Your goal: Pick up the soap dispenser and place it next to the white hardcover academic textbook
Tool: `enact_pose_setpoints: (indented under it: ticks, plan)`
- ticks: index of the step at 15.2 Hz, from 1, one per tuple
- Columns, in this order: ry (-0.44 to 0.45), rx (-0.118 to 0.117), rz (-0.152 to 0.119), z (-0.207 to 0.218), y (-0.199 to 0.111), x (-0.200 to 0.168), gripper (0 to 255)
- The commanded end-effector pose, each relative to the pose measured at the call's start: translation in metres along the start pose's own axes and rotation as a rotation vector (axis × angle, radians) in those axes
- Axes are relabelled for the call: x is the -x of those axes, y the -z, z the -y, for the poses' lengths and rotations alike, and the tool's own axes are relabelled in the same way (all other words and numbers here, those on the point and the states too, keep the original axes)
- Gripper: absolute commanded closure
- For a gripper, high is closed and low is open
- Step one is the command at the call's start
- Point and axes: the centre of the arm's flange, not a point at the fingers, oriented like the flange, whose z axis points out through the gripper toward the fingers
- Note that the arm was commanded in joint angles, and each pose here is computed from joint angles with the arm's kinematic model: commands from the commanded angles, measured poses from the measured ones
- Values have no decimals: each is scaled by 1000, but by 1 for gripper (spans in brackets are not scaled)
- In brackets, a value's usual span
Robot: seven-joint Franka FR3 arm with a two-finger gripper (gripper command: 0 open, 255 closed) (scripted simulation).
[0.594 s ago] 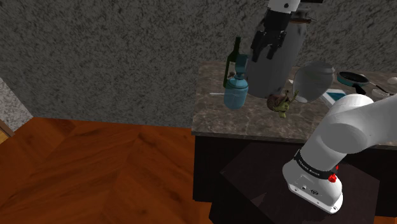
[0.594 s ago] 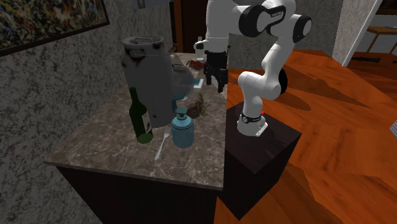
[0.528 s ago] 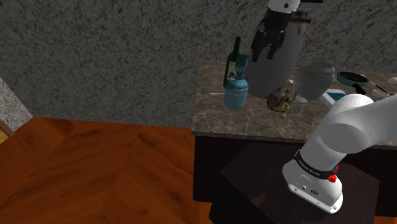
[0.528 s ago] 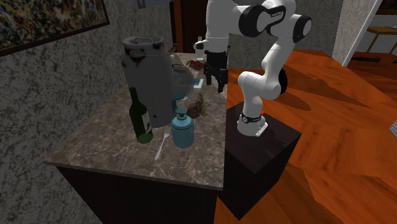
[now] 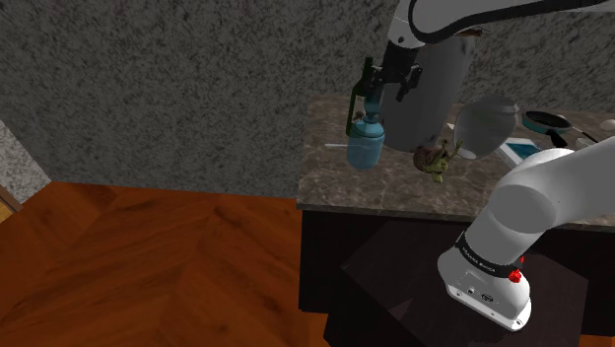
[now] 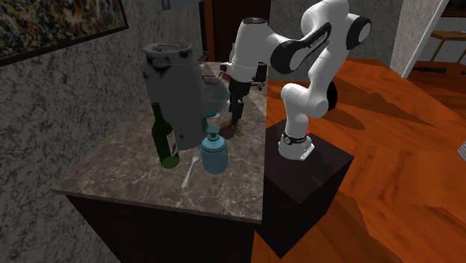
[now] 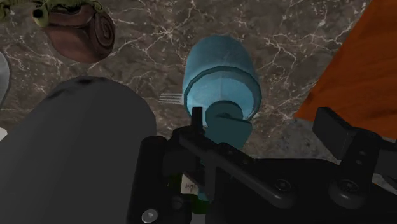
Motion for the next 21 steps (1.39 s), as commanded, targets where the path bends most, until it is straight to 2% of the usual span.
enact_pose_setpoints:
  ticks: [1,3,11,18,19,21]
  plan:
    - [-121,30,-55,4,-17,-11,0]
    - [-220,58,-99,6,-32,-23,0]
    - [-220,58,-99,3,-72,-27,0]
    - [-220,58,-99,3,-72,-27,0]
    - [-220,58,-99,3,-72,-27,255]
    - [-220,58,-99,3,-72,-27,255]
